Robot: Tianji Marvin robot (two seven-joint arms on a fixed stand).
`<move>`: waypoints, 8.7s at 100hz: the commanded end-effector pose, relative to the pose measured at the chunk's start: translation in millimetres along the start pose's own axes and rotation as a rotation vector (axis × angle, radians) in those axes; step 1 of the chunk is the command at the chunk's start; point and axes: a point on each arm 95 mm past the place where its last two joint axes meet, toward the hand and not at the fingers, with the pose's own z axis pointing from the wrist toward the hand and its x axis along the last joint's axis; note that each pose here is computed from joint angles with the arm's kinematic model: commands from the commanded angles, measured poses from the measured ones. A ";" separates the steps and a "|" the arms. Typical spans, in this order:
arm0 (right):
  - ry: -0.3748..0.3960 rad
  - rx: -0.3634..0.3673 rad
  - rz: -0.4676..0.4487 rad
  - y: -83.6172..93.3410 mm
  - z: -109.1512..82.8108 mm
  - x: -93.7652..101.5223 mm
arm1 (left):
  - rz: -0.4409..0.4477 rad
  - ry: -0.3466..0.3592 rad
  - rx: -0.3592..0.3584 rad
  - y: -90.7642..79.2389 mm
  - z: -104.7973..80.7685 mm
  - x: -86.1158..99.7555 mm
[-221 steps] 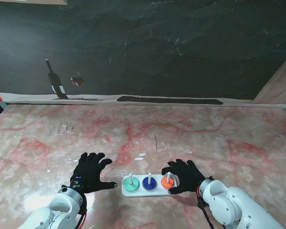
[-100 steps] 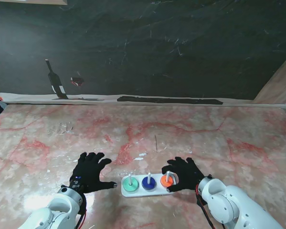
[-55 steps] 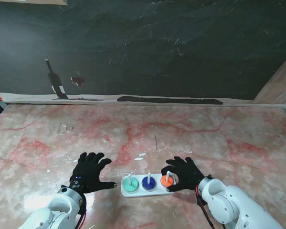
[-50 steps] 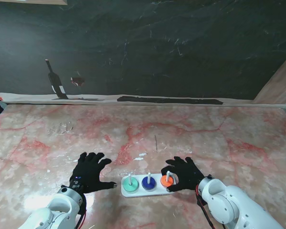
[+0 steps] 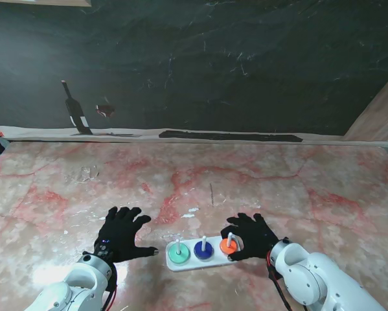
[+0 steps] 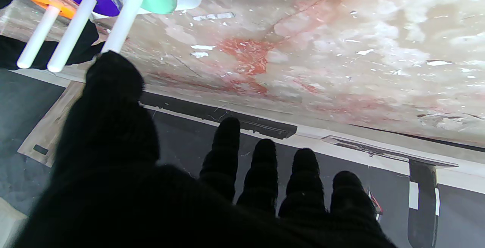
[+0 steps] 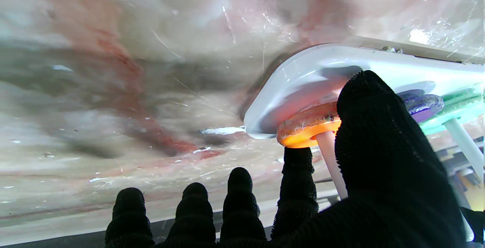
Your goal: Move the three rings of the Hanoi Tower from the left rod to the right rod
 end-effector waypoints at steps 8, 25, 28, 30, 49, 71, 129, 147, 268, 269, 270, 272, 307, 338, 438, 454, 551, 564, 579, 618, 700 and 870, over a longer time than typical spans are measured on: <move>0.009 0.008 -0.015 1.7 -1.3 2.1 | -0.003 -0.001 -0.001 0.0 -1.6 0.6; 0.013 0.005 -0.025 6.8 -0.7 3.3 | -0.003 -0.003 -0.002 0.0 -1.4 0.3; 0.014 0.004 -0.027 7.6 -0.7 3.6 | -0.003 -0.003 -0.003 0.0 -1.3 0.2; 0.014 0.003 -0.028 8.0 -0.7 3.7 | -0.003 -0.003 -0.004 0.0 -1.2 0.2; 0.020 -0.010 -0.028 11.0 -0.9 5.0 | -0.004 -0.003 -0.006 -0.1 -0.9 -0.2; 0.026 -0.024 -0.024 15.8 -3.1 7.7 | -0.005 -0.005 -0.006 -0.4 -1.6 -1.0; 0.035 -0.064 -0.057 50.9 -22.6 18.8 | -0.010 -0.005 -0.006 -0.3 -2.2 -1.7; 0.043 -0.066 -0.074 61.4 -27.8 22.6 | -0.010 -0.004 -0.005 -0.2 -2.5 -1.8; 0.207 -0.064 -0.097 88.7 -7.9 64.4 | -0.008 -0.004 -0.002 -0.1 -4.0 -1.9; 0.208 -0.062 -0.097 88.4 -7.7 64.5 | -0.008 -0.004 -0.002 -0.2 -4.0 -1.9; 0.209 -0.061 -0.096 88.1 -7.5 64.6 | -0.008 -0.004 -0.002 -0.2 -4.1 -1.9; 0.210 -0.059 -0.095 87.4 -7.1 64.8 | -0.008 -0.004 -0.002 -0.2 -4.2 -1.9; 0.229 -0.019 -0.093 78.6 -3.9 64.8 | -0.007 -0.007 0.000 -0.6 -4.7 -2.3; 0.234 -0.005 -0.090 74.1 -0.6 64.6 | -0.006 -0.010 0.002 -0.8 -5.1 -2.5; 0.223 0.003 -0.093 69.5 2.6 61.3 | -0.007 -0.015 0.005 -1.0 -6.0 -3.3; 0.224 0.023 -0.090 64.5 5.9 60.5 | -0.006 -0.016 0.005 -1.1 -6.2 -3.2; 0.199 0.001 -0.060 59.2 3.3 62.0 | -0.007 0.031 -0.021 3.0 -1.8 4.2; 0.139 -0.064 -0.004 66.3 -10.6 61.1 | -0.011 0.070 -0.062 9.2 4.1 10.0; 0.063 -0.136 0.076 70.2 -29.3 58.1 | -0.008 0.097 -0.117 18.6 11.2 15.1; -0.111 -0.260 0.253 63.4 -58.6 52.0 | 0.009 0.157 -0.213 38.1 32.9 24.1; -0.143 -0.300 0.348 56.8 -65.4 54.4 | 0.096 0.273 -0.236 55.1 48.7 42.8; -0.130 -0.276 0.392 56.0 -61.3 56.0 | 0.103 0.197 -0.145 55.6 73.0 19.0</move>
